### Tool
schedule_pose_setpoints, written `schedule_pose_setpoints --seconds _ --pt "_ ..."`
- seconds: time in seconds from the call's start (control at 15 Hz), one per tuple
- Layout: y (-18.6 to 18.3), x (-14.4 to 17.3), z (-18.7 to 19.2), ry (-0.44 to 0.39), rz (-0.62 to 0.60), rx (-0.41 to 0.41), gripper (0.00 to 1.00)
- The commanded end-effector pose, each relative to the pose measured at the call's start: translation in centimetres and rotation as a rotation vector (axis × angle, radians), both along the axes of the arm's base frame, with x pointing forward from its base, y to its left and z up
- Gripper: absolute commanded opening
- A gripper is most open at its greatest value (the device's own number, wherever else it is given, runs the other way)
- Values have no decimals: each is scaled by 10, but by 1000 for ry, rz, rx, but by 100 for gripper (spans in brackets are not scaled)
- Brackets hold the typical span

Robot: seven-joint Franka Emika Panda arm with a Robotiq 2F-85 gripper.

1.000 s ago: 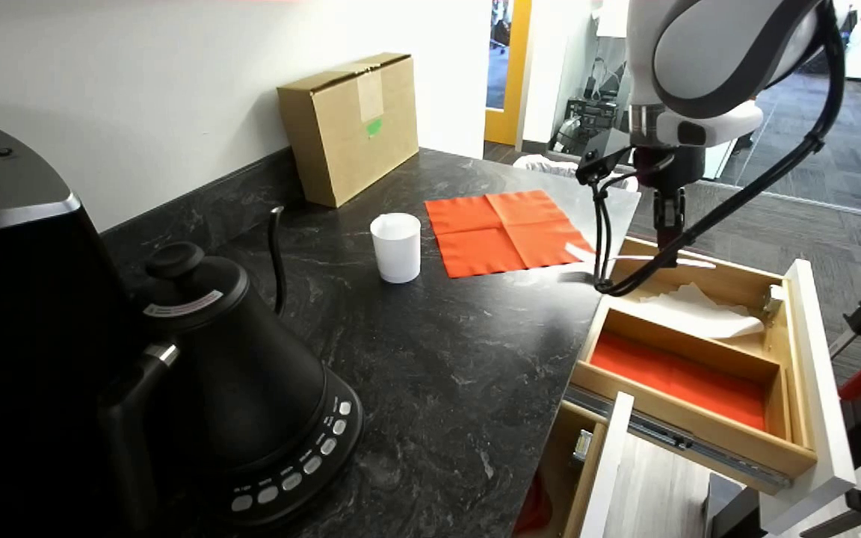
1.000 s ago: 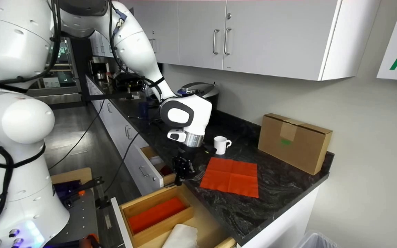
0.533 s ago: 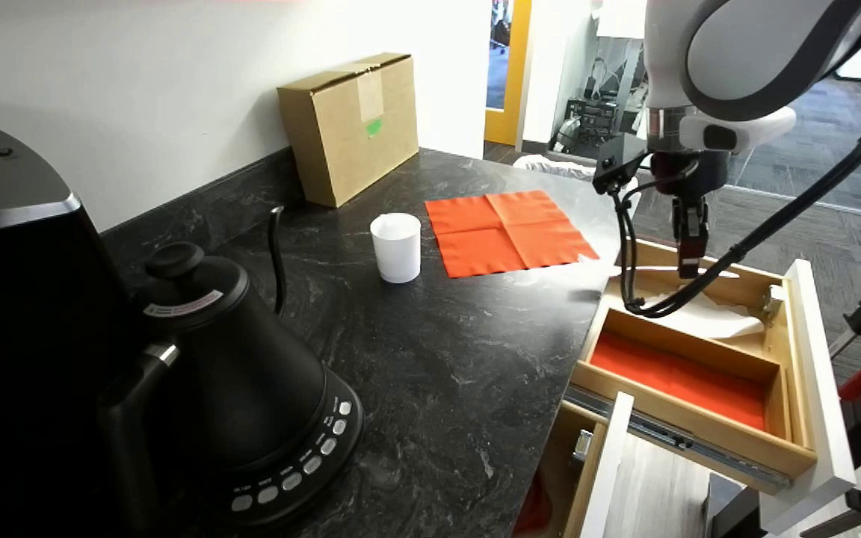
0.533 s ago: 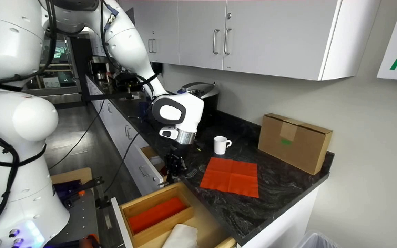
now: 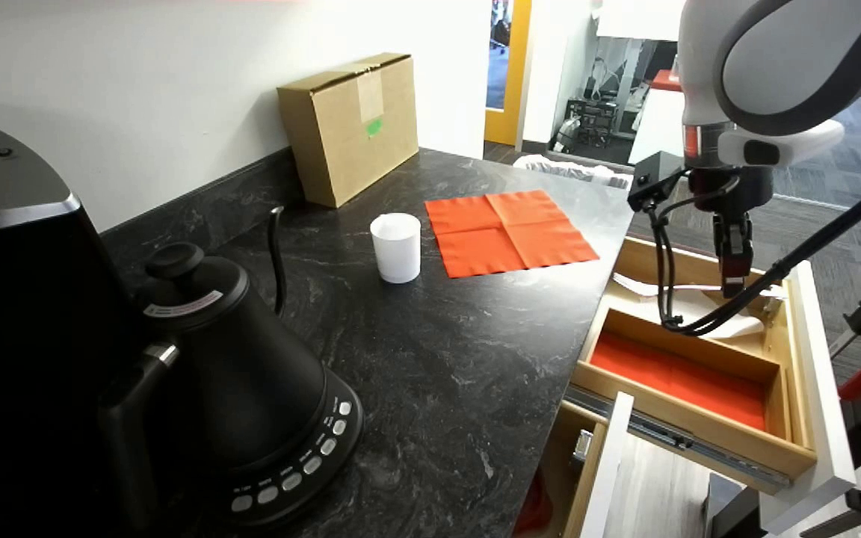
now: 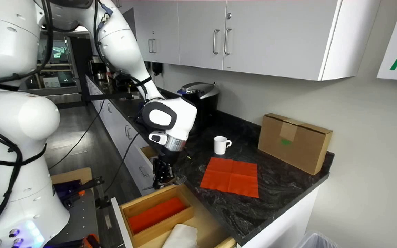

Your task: Pick up the fork and put it in the box that is inside the drawer

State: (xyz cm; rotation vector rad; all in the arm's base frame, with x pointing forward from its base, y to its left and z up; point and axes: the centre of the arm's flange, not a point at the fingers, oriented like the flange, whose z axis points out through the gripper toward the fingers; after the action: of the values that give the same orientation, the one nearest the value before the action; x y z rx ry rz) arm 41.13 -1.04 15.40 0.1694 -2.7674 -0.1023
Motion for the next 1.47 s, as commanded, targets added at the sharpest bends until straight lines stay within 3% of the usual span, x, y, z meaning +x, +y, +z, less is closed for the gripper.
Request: schedule_pose_setpoints --seconds 0.0,0.4,1.0,1.07,1.13,1.4 --pt "8 -19 12 19 -53 61 3" --pt "24 -40 4 62 -40 92 3" --pt "26 -44 0 82 -51 96 3" --pt "26 -45 0 85 -44 99 37" --pt "26 -44 0 85 -51 97 38" --pt "23 -42 2 87 -60 92 62"
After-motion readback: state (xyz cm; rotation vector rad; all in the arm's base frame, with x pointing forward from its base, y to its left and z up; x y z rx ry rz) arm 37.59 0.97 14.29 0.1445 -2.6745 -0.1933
